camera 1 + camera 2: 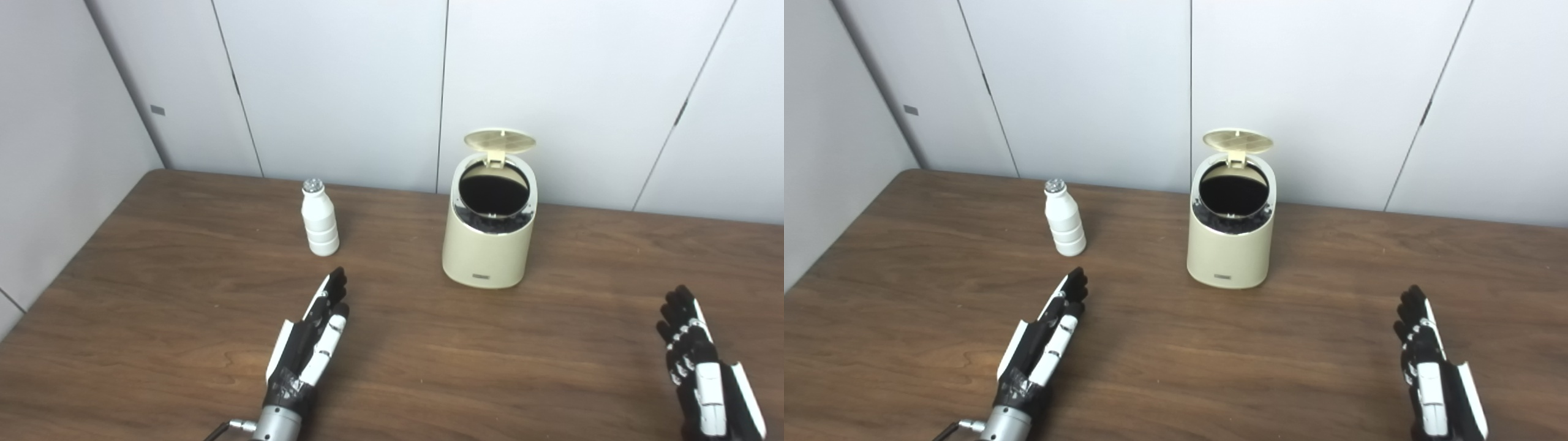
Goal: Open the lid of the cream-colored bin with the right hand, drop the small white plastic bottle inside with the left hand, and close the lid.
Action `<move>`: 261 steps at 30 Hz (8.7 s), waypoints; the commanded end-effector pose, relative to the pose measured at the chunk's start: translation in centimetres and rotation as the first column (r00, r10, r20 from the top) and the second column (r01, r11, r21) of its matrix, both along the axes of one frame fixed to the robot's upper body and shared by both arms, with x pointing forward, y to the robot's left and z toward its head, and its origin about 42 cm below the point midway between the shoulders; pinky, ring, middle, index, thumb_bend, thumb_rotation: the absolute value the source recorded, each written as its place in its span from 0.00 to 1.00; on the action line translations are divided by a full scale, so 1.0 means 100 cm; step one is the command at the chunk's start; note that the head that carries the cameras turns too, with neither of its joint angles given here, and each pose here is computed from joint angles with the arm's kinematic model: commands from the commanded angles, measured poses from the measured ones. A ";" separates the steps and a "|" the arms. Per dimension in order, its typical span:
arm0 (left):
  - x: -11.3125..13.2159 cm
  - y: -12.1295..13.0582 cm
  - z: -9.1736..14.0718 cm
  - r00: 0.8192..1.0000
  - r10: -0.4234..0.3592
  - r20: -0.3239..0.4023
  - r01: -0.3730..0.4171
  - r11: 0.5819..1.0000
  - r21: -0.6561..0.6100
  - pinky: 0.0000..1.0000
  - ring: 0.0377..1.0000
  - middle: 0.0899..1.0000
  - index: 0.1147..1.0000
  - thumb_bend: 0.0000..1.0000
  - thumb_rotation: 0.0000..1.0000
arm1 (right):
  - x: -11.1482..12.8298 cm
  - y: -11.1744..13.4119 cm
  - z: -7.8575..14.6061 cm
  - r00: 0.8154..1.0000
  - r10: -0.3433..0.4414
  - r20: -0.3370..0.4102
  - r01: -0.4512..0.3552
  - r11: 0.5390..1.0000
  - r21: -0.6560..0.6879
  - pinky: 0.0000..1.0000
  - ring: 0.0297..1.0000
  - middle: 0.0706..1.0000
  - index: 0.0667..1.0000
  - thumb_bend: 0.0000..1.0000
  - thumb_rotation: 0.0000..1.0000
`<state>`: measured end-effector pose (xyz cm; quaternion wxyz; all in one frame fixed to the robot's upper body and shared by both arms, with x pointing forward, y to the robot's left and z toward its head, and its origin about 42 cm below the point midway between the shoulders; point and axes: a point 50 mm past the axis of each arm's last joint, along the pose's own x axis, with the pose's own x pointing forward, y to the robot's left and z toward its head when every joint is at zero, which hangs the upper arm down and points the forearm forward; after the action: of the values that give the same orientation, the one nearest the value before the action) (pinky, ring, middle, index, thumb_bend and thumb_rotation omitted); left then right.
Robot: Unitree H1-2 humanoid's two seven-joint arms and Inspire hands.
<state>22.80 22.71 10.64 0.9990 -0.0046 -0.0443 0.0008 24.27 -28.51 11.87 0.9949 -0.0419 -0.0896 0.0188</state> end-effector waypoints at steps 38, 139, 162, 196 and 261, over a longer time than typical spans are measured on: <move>0.039 0.026 0.100 0.966 0.257 0.010 -0.245 0.908 0.340 0.97 0.99 0.99 0.98 0.84 0.39 | -0.019 -0.024 -0.008 0.998 -0.032 -0.063 0.022 0.986 -0.165 1.00 1.00 0.98 1.00 0.64 1.00; 0.169 0.065 0.103 0.942 0.328 0.067 -0.314 0.796 0.517 0.62 0.69 0.68 0.70 0.79 0.17 | -0.005 -0.017 -0.012 0.998 -0.042 -0.045 0.032 0.976 -0.216 1.00 0.97 0.94 1.00 0.66 1.00; 0.171 0.073 0.094 0.879 0.467 0.093 -0.456 0.771 0.445 0.45 0.40 0.48 0.39 0.50 0.00 | -0.007 -0.021 -0.014 0.997 -0.057 -0.059 0.046 0.985 -0.168 1.00 0.98 0.95 0.99 0.67 1.00; 0.145 0.034 0.168 0.912 0.294 0.287 -0.396 0.818 0.419 0.43 0.41 0.47 0.38 0.50 0.00 | 0.000 -0.015 -0.020 0.996 -0.072 -0.053 0.061 0.980 -0.188 1.00 0.96 0.94 1.00 0.66 1.00; 0.158 -0.080 0.171 0.843 0.075 0.533 -0.263 0.921 0.287 0.34 0.43 0.46 0.40 0.48 0.00 | 0.007 0.018 -0.040 0.992 -0.090 -0.088 0.077 0.987 -0.141 0.99 0.99 0.94 0.97 0.63 1.00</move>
<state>38.14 15.68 25.31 0.9473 0.1833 -0.2511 0.0771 26.60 -29.05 11.83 0.9841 -0.1493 -0.0952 -0.0163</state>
